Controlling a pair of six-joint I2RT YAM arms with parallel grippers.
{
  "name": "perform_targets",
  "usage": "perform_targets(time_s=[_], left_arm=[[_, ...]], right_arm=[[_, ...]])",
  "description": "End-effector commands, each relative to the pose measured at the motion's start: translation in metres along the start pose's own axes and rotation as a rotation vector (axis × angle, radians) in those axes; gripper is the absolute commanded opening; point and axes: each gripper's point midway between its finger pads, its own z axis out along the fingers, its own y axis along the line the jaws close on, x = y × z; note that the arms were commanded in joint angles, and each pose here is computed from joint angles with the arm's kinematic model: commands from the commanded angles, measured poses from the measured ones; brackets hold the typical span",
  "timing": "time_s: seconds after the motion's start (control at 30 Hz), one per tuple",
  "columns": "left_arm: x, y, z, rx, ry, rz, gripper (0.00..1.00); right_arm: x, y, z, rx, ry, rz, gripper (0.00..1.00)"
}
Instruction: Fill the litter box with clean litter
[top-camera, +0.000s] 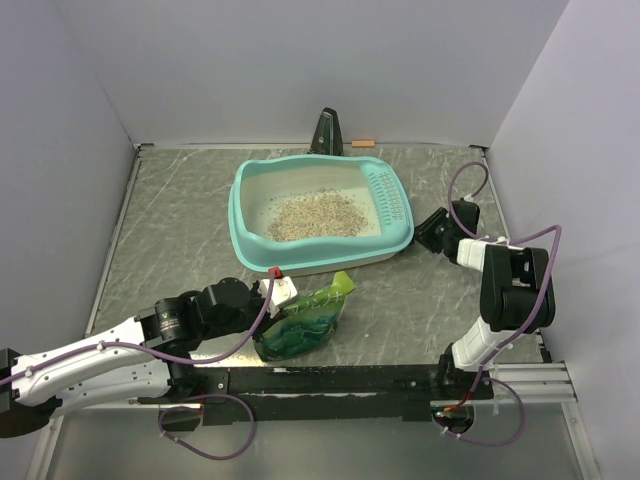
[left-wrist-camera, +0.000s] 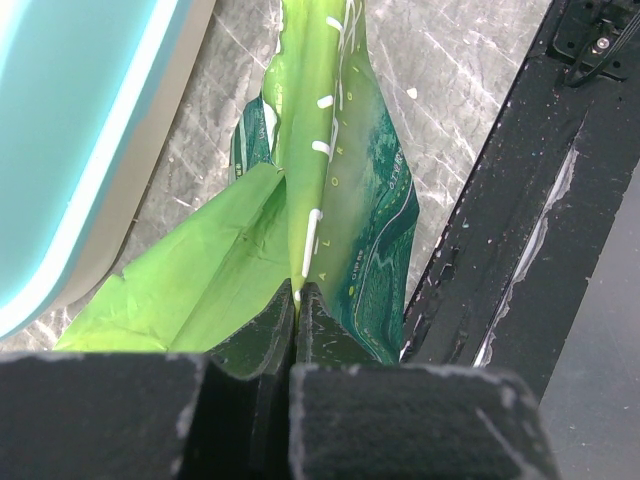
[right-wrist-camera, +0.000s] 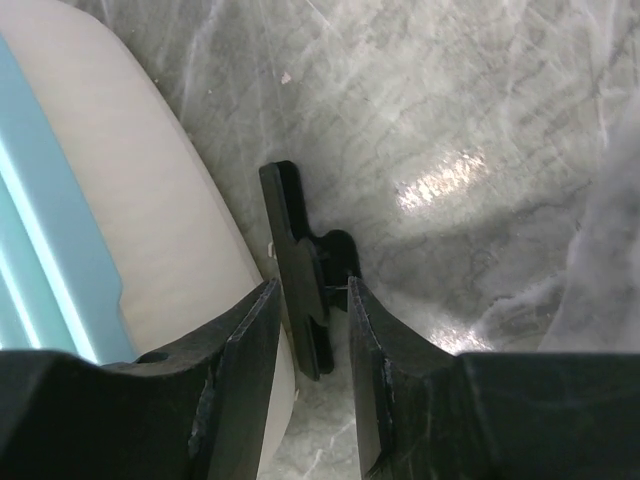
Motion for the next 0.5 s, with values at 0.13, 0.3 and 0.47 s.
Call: perform_targets(time_s=[0.13,0.3,0.47], left_arm=[[-0.031,0.003,-0.002,-0.011,-0.119,-0.023,0.01],[-0.031,0.002,-0.002,-0.009,-0.122,-0.021,0.01],[-0.032,0.003,-0.003,-0.015,-0.124,-0.023,0.01]], right_arm=[[-0.007,0.029,0.014,-0.072,-0.001,-0.032,0.39],[0.002,0.030,0.021,-0.080,0.026,-0.013,0.28],[0.000,0.031,0.016,-0.078,0.007,-0.018,0.00]])
